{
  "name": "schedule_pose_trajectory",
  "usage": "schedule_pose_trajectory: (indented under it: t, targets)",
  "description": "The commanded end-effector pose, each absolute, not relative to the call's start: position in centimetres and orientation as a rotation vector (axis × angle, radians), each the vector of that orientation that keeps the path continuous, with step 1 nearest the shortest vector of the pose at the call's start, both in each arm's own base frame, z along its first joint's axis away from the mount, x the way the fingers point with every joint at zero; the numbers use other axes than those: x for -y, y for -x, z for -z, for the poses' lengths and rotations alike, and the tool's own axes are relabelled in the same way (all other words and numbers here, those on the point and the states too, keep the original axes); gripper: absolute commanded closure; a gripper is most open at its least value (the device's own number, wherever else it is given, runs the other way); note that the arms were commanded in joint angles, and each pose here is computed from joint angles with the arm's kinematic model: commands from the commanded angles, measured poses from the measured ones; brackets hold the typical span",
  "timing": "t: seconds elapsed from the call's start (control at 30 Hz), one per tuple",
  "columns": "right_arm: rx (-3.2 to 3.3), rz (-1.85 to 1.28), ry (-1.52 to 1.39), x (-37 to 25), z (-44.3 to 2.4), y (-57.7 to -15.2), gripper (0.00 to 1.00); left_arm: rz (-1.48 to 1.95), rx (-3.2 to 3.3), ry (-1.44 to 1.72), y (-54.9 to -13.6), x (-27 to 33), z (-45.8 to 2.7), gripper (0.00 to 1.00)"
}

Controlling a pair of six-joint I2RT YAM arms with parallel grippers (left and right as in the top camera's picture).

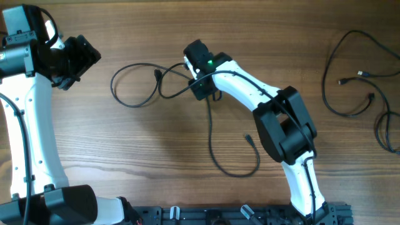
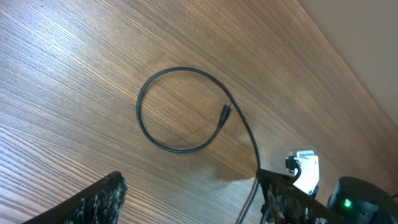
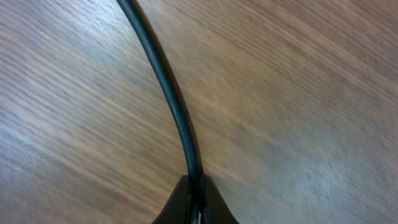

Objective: Untangle cables

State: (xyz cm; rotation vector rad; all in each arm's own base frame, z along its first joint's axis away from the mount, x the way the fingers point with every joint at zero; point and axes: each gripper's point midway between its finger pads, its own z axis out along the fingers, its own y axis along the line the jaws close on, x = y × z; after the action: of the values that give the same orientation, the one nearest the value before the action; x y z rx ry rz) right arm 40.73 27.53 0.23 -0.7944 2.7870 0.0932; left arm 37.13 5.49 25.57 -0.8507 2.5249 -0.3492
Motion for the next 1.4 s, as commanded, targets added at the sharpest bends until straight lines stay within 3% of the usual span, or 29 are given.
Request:
schedule_pose_trajectory:
  t: [0.0, 0.13, 0.3, 0.43, 0.63, 0.77, 0.93, 1.1, 1.23, 1.37]
  targets:
    - [-2.684, -0.147, 0.597, -26.4, -8.3, -43.9, 0.96, 0.345, -2.521, 0.856, -37.3, -5.5, -25.6, 0.24]
    - [-2.51, -0.202, 0.4, -23.6, -18.1, -46.6, 0.95, 0.345, -2.522, 0.856, -37.3, -5.5, -25.6, 0.24]
    - [-2.232, -0.221, 0.025, -14.9, -29.3, -50.2, 0.96, 0.345, -2.521, 0.856, -37.3, -5.5, -25.6, 0.23]
    - [-2.032, -0.235, -0.277, -6.2, -35.1, -52.0, 0.96, 0.346, -2.517, 0.855, -37.4, -5.5, -25.7, 0.23]
    - [-1.766, -0.232, -0.637, 6.7, -38.8, -53.8, 0.96, 0.345, -2.512, 0.852, -37.5, -5.6, -25.7, 0.23]
    - [-1.856, -0.321, -0.491, 6.2, -37.2, -54.4, 0.96, 0.347, -2.505, 0.853, -37.6, -5.6, -25.8, 0.23]
    - [-2.116, -0.296, -0.354, 2.8, -30.6, -53.8, 0.94, 0.355, -2.492, 0.851, -37.9, -5.6, -26.0, 0.23]
    - [-2.307, -0.313, -0.215, -0.6, -24.8, -53.6, 0.79, 0.363, -2.505, 0.837, -37.9, -5.0, -25.9, 0.23]
    - [-2.443, -0.535, -0.142, -3.6, -19.2, -53.5, 0.66, 0.383, -2.548, 0.757, -38.2, -2.5, -25.4, 0.23]
    - [-2.529, -0.637, -0.143, -4.7, -15.0, -53.6, 0.63, 0.399, -2.587, 0.687, -38.5, -0.3, -25.0, 0.23]
